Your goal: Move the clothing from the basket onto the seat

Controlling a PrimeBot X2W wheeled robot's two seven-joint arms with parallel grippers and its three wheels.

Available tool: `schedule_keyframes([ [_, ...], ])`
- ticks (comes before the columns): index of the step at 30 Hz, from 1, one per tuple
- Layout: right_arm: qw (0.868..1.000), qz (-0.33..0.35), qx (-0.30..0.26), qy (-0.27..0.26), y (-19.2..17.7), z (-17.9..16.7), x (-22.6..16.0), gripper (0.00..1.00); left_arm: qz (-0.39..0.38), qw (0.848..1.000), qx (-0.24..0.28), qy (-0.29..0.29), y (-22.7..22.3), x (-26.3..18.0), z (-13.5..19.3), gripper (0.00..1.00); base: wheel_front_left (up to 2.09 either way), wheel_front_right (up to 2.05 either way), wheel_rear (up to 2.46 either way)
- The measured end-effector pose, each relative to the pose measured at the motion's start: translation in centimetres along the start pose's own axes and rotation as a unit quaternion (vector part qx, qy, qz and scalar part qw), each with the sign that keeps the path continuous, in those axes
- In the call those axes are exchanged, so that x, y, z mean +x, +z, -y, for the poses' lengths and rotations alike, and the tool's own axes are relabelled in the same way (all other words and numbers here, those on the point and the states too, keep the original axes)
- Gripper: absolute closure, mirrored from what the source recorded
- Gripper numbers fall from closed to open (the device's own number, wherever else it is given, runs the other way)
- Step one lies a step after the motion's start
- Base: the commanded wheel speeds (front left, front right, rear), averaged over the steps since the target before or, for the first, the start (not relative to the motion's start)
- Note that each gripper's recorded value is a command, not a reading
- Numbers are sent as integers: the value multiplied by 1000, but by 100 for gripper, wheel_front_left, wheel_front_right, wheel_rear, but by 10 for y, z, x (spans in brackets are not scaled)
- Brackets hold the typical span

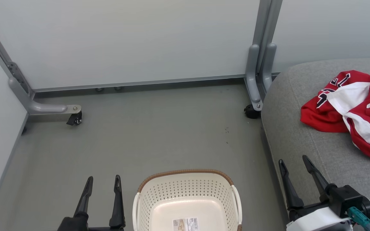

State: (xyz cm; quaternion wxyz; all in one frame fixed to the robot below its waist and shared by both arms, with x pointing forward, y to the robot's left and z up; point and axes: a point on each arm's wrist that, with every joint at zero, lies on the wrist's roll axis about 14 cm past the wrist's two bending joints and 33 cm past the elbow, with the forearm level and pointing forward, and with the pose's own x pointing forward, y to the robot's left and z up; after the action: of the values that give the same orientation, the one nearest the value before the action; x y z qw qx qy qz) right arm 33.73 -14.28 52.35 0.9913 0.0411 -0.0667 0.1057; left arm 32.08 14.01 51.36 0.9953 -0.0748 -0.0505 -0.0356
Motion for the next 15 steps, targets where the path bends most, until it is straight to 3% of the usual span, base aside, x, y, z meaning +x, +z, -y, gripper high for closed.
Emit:
schedule_keyframes([
  [1, 1000, -1, 0, 0, -1, 0, -1, 0, 0, 1000, 2, 0, 0, 0, 0, 0, 0, 0, 0],
  [2, 1000, -1, 0, 0, -1, 0, -1, 100, 1, 1000, 3, 0, 0, 0, 0, 100, 0, 0, 0],
  [8, 999, -34, 10, -4, -21, 0, -9, 100, -26, 1000, 2, 3, -16, -4, -2, 100, 0, 0, 0],
  [15, 996, -43, 76, -28, -26, 7, -10, 100, -45, 997, -64, 22, -23, -4, -10, 100, 0, 0, 0],
])
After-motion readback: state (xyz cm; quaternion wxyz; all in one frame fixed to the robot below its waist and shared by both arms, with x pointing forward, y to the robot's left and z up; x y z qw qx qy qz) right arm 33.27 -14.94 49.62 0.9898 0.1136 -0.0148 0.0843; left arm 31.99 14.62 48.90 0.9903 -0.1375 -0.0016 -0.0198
